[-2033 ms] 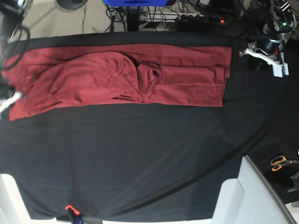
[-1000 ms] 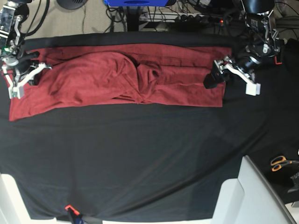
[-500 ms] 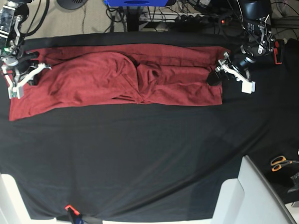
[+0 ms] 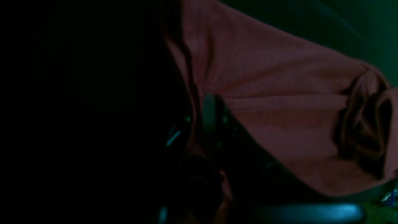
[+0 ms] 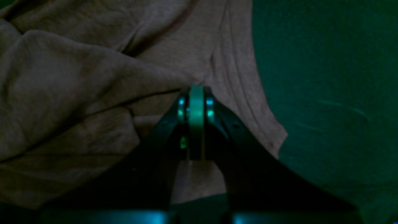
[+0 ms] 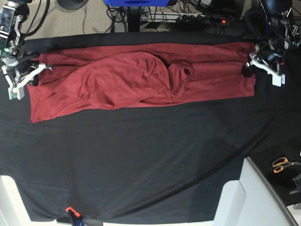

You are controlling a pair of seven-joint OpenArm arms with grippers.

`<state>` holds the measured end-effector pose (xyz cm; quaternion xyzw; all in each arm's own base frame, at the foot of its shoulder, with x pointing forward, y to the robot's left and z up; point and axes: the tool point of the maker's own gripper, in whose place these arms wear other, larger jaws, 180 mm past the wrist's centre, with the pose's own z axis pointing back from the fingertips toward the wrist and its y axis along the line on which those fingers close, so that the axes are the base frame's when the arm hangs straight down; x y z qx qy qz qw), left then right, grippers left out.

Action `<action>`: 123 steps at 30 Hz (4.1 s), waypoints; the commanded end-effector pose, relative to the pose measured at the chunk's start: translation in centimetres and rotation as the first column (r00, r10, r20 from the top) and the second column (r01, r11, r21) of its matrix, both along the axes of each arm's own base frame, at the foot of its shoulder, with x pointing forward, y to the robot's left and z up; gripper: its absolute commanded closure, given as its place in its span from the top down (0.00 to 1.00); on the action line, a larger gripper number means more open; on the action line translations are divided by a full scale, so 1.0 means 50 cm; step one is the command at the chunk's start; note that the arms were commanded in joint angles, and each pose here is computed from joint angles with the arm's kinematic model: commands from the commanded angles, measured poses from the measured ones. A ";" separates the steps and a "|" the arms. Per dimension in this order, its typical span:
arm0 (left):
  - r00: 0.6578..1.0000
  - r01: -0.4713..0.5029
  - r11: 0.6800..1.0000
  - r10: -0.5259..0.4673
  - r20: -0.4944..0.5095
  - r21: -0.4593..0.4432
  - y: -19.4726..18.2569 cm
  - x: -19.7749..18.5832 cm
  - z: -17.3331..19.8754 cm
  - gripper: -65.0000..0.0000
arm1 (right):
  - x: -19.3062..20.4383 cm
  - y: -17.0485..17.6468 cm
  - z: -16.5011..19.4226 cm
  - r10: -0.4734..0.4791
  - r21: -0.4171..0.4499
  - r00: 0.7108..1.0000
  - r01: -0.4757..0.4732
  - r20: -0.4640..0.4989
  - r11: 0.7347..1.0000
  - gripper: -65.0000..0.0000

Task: Fold the T-shirt properly

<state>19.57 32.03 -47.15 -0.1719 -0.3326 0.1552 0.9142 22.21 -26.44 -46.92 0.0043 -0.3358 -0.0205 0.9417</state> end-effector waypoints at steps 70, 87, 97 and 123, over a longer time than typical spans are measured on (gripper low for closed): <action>0.764 0.640 0.766 -0.643 0.052 0.061 -0.828 0.121 0.076 0.00 | 0.015 -0.014 0.019 -0.001 -0.012 0.999 0.001 0.037 1.000 0.02; 0.703 0.707 0.705 -0.709 0.056 0.059 -0.889 0.108 0.080 0.17 | 0.018 -0.012 0.020 0.002 -0.011 0.999 -0.001 0.040 1.000 0.02; 0.588 0.798 0.594 -0.804 0.085 0.098 -0.958 0.075 0.104 0.47 | 0.021 -0.011 0.021 0.003 -0.011 0.999 -0.003 0.042 1.000 0.02; 0.861 0.489 0.842 -0.508 0.029 0.229 -0.674 0.187 0.101 0.00 | 0.020 -0.009 0.020 0.004 -0.009 0.999 -0.004 0.041 1.000 0.02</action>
